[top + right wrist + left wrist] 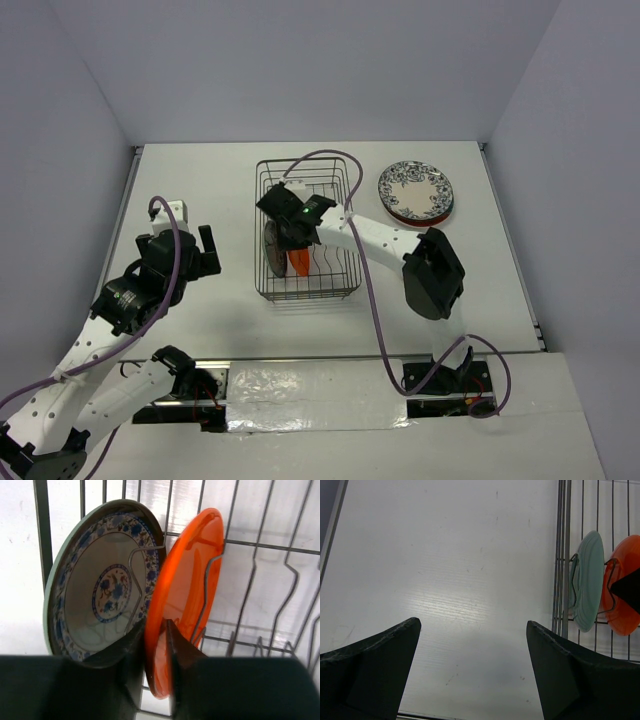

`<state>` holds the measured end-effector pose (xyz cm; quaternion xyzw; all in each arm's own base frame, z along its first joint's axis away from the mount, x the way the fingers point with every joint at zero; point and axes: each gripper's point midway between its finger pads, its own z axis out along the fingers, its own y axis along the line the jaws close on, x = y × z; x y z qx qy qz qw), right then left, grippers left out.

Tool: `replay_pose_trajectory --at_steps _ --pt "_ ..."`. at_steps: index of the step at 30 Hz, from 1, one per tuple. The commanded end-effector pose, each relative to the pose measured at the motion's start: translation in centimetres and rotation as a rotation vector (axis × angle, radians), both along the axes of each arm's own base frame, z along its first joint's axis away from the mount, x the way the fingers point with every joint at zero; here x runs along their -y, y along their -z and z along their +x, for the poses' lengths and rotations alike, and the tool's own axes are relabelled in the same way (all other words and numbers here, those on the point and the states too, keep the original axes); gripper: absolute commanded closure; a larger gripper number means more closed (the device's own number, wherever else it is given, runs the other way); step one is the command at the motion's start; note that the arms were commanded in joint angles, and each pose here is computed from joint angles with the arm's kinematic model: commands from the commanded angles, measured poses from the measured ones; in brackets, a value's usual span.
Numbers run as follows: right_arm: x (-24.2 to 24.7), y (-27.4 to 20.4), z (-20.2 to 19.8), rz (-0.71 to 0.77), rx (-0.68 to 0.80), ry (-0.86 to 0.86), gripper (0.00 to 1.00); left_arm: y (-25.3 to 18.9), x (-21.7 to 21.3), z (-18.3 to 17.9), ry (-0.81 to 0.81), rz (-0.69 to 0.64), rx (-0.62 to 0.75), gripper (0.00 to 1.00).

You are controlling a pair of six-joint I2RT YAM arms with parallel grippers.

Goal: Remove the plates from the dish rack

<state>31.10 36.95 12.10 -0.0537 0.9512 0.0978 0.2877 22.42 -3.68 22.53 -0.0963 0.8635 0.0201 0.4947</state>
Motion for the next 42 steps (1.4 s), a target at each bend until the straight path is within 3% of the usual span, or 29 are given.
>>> replay_pose_trajectory --at_steps 1,2,7,8,9,17,21,26,31,36,42 --pt "-0.6 -1.0 0.2 0.088 0.015 0.019 0.75 -0.7 0.1 0.5 0.004 -0.010 0.039 0.01" --pt "-0.7 -1.3 0.0 0.111 0.019 0.022 0.81 -0.8 0.1 0.5 0.004 -0.012 0.043 0.00" --pt "-0.6 -3.1 -0.2 0.167 0.045 0.029 0.84 -0.7 0.1 0.5 0.004 -0.010 0.039 0.01" --pt "-0.6 -4.0 -0.2 0.184 0.057 0.034 0.95 -0.7 0.1 0.5 0.002 -0.010 0.038 0.01" --pt "-0.5 -4.4 -0.3 0.191 0.064 0.037 0.96 -0.7 0.2 0.5 0.006 -0.012 0.040 0.01" --pt "0.5 -9.4 -0.1 0.230 0.136 0.050 0.95 -0.6 0.1 0.5 0.004 -0.008 0.035 0.01" --pt "1.9 -14.7 -0.3 0.281 0.221 0.058 0.95 -0.6 0.1 0.5 0.004 -0.009 0.035 0.01" --pt "7.2 -19.4 -1.1 0.252 0.324 0.118 0.95 -0.6 0.2 0.5 0.004 -0.009 0.035 0.00" --pt "15.0 -17.8 -0.8 0.074 0.328 0.221 0.97 -0.6 0.2 0.5 0.008 -0.010 0.037 0.00" --pt "25.4 -12.4 -0.7 -0.134 0.265 0.421 0.98 -0.6 0.3 0.5 0.013 -0.011 0.034 0.01" --pt "32.6 -5.7 -2.7 -0.352 0.118 0.547 0.98 -0.5 0.5 0.6 0.018 -0.012 0.032 0.01"
